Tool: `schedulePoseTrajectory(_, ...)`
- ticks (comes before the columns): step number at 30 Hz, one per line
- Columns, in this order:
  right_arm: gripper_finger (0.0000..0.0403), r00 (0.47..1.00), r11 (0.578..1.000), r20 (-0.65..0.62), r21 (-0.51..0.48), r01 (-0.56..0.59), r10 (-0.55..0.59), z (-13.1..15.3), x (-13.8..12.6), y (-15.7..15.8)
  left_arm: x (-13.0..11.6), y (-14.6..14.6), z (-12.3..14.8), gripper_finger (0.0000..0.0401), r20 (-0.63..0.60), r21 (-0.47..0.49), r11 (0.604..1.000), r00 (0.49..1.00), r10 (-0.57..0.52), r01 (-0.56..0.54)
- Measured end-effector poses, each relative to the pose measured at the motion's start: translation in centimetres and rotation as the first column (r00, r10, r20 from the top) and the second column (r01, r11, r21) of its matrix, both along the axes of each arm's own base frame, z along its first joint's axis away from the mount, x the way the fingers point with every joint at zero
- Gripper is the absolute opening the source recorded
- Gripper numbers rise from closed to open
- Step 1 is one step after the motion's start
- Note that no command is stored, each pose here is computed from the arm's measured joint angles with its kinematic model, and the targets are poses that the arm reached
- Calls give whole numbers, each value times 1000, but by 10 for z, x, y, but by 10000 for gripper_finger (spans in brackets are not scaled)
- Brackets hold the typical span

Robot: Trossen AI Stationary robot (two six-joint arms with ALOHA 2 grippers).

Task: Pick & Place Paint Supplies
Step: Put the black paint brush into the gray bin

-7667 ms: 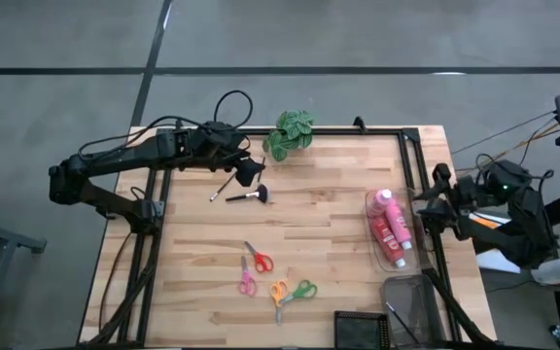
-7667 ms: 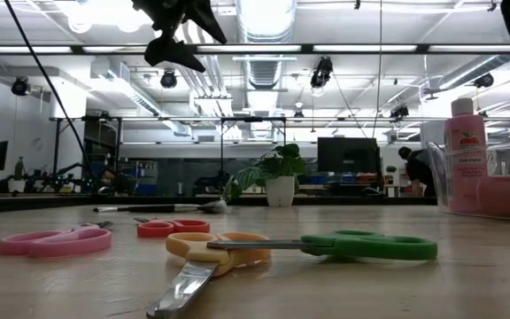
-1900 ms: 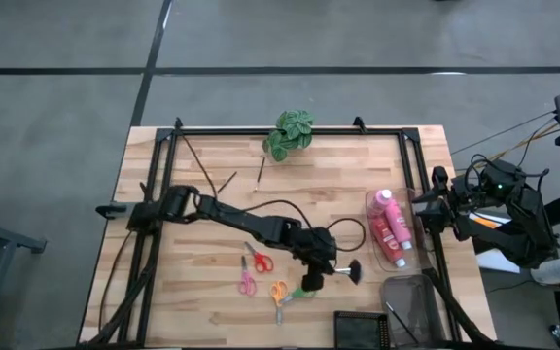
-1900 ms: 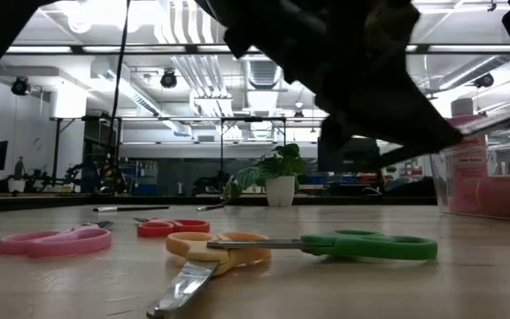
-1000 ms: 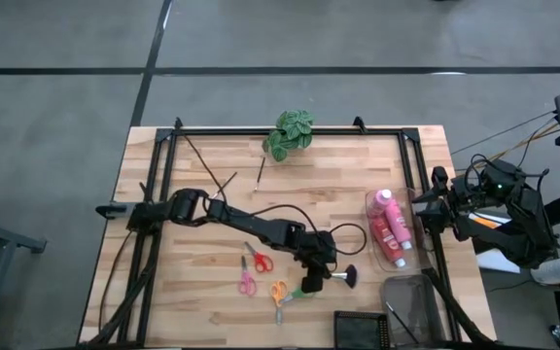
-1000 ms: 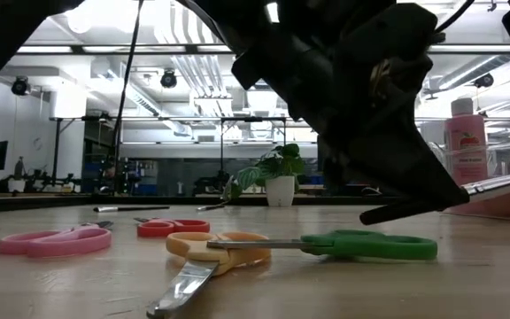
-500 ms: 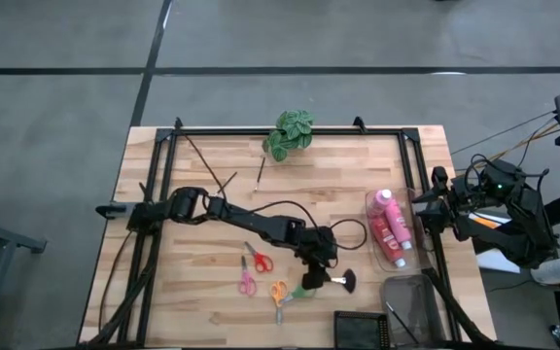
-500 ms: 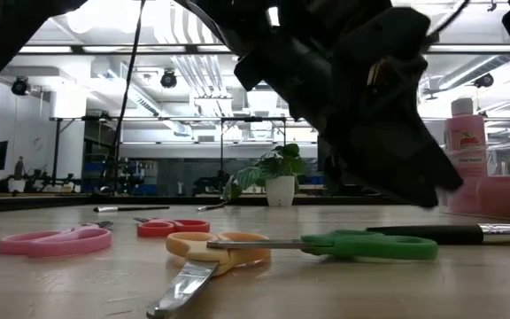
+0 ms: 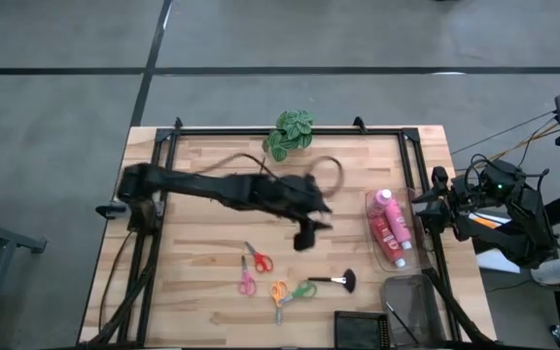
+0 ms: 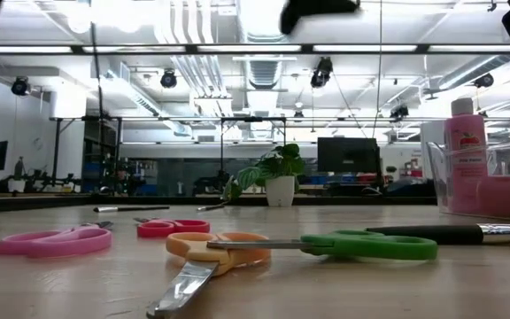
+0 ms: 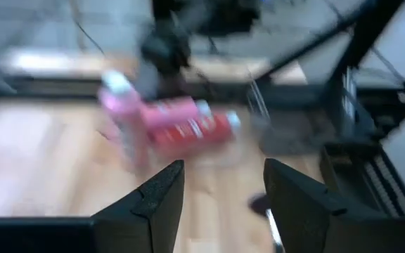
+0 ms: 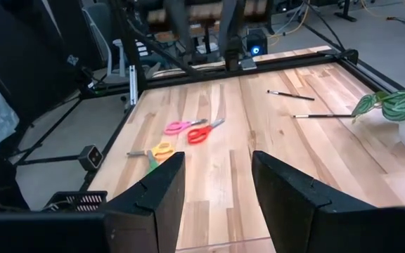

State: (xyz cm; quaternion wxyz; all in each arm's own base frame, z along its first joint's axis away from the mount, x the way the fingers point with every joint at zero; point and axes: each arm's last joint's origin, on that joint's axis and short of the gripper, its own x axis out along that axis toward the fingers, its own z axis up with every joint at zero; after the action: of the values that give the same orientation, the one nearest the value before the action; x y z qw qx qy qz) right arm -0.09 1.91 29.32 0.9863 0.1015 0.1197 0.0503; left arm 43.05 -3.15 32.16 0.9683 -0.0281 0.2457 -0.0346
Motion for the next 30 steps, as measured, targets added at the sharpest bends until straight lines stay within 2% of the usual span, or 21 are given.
schedulePoseTrajectory(4, 162, 1000, 1000, 0, 0, 0, 0, 0, 0, 0, -48, 12, 34, 197, 137, 62, 998, 991, 8, -17)
schedulePoseTrajectory(8, 162, 1000, 1000, 0, 0, 0, 0, 0, 0, 0, -107, 19, 55, 197, 293, 64, 998, 956, 8, -28)
schedulePoseTrajectory(14, 162, 1000, 1000, 0, 0, 0, 0, 0, 0, 0, -199, 22, 50, 197, 480, 68, 997, 877, -6, -31)
schedulePoseTrajectory(18, 162, 1000, 1000, 0, 0, 0, 0, 0, 0, 0, -246, 24, 35, 197, 592, 44, 998, 806, 12, -47)
schedulePoseTrajectory(22, 162, 1000, 1000, 0, 0, 0, 0, 0, 0, 0, -278, 26, 24, 197, 679, 9, 998, 734, 34, -55)
schedulePoseTrajectory(25, 162, 1000, 1000, 0, 0, 0, 0, 0, 0, 0, -288, 27, 15, 197, 683, -14, 998, 728, 60, -69)
schedulePoseTrajectory(30, 162, 1000, 1000, 0, 0, 0, 0, 0, 0, 0, -288, 27, 9, 197, 671, -27, 995, 736, 87, -93)
